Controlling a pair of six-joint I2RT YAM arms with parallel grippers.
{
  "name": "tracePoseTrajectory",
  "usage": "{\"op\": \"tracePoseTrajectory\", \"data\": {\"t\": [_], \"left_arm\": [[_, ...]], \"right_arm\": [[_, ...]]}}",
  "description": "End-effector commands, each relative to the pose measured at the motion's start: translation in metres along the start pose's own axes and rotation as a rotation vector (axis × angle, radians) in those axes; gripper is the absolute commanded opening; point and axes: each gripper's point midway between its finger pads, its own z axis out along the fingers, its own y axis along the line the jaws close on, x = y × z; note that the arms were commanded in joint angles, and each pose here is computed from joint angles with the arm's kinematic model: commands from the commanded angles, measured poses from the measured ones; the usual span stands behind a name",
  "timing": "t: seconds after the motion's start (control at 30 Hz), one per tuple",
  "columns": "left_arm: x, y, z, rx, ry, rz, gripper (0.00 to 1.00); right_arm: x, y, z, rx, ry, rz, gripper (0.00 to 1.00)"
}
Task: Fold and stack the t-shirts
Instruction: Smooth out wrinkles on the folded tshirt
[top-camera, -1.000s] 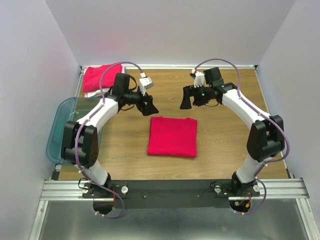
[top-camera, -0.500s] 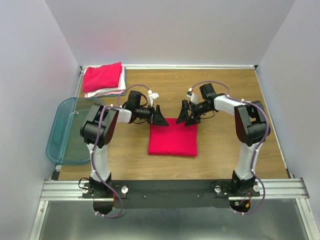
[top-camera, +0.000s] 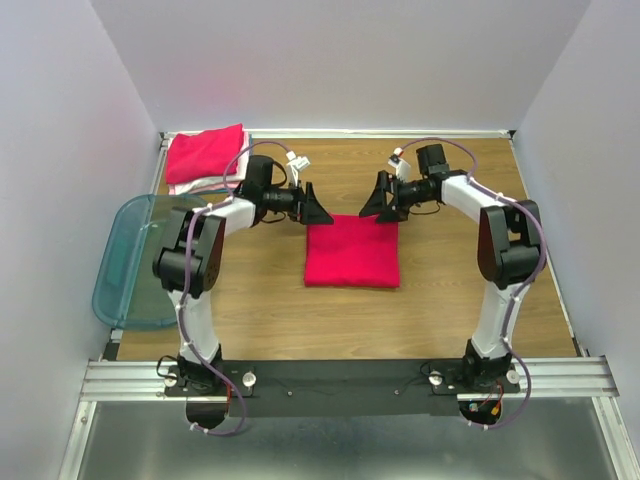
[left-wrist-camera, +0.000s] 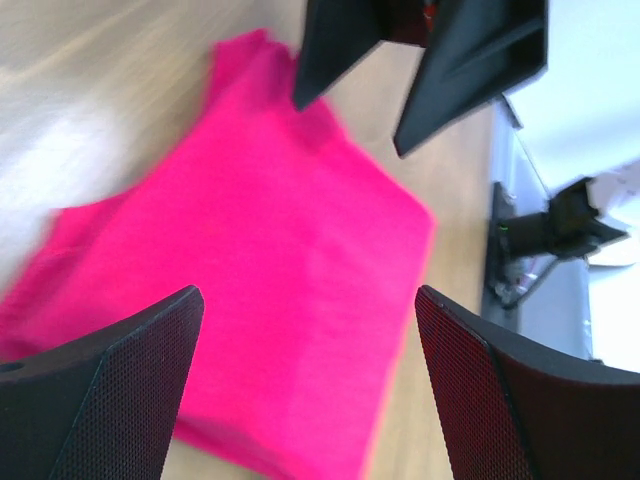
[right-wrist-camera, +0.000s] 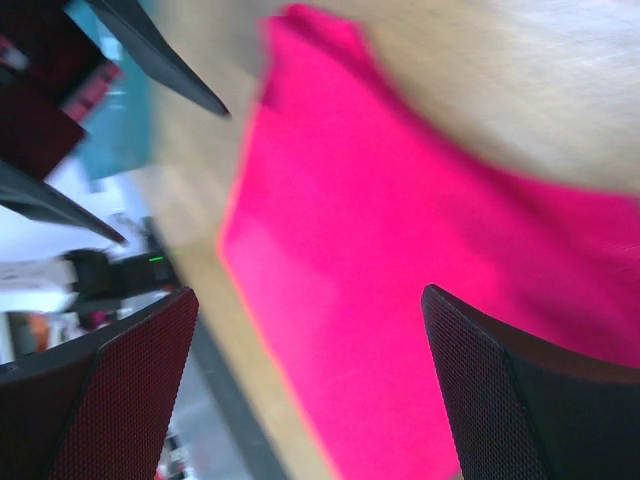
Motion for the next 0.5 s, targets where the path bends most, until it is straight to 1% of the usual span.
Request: {"op": "tracePoseTrajectory", "data": {"t": [0.0, 0.03, 0.07, 0.1, 0.13, 0.17, 0.2, 0.23, 0.27, 0.3, 0.33, 0.37, 0.4, 0.43, 0.47], "left_arm": [[0.017, -0.048, -0.003, 0.071, 0.016, -0.085, 0.94], [0.016, -0.055, -0.001, 0.095, -0.008, -0.061, 0.94], [0.021, -0.063, -0.001, 0.109, -0.007, -0.073, 0.94], [0.036, -0.066, 0.006, 0.112, 0.016, -0.113, 0.94], [0.045, -0.062, 0.011, 0.109, 0.029, -0.126, 0.94], [0.054, -0.059, 0.016, 0.104, 0.043, -0.148, 0.94], [0.060, -0.052, 0.018, 0.092, 0.049, -0.169, 0.94], [0.069, -0.039, 0.021, 0.071, 0.055, -0.208, 0.94], [0.074, -0.030, 0.022, 0.056, 0.057, -0.226, 0.94], [0.076, -0.019, 0.022, 0.029, 0.051, -0.247, 0.94], [0.086, -0.004, 0.020, -0.022, 0.070, -0.269, 0.94], [0.084, 0.024, 0.018, -0.121, 0.059, -0.269, 0.94], [0.088, 0.033, 0.015, -0.161, 0.076, -0.264, 0.94], [0.095, 0.040, 0.010, -0.198, 0.103, -0.276, 0.94], [0.091, 0.043, 0.005, -0.207, 0.094, -0.246, 0.94]], "right_arm": [[0.008, 0.048, -0.018, -0.139, 0.010, 0.085, 1.00], [0.015, 0.051, -0.018, -0.153, 0.028, 0.128, 1.00], [0.024, 0.051, -0.015, -0.162, 0.046, 0.154, 1.00], [0.042, 0.050, -0.009, -0.172, 0.089, 0.201, 1.00], [0.052, 0.047, -0.004, -0.171, 0.106, 0.214, 1.00], [0.070, 0.037, 0.004, -0.158, 0.145, 0.255, 1.00], [0.069, 0.037, 0.005, -0.160, 0.142, 0.250, 1.00], [0.085, 0.021, 0.013, -0.142, 0.174, 0.284, 1.00], [0.090, 0.012, 0.016, -0.131, 0.185, 0.289, 1.00], [0.093, 0.004, 0.019, -0.118, 0.190, 0.291, 1.00], [0.090, -0.007, 0.017, -0.105, 0.174, 0.298, 1.00], [0.089, -0.014, 0.017, -0.101, 0.174, 0.307, 1.00], [0.085, -0.017, 0.016, -0.089, 0.161, 0.295, 1.00], [0.074, -0.024, 0.013, -0.049, 0.131, 0.248, 1.00], [0.069, -0.021, 0.008, -0.038, 0.119, 0.227, 1.00]]}}
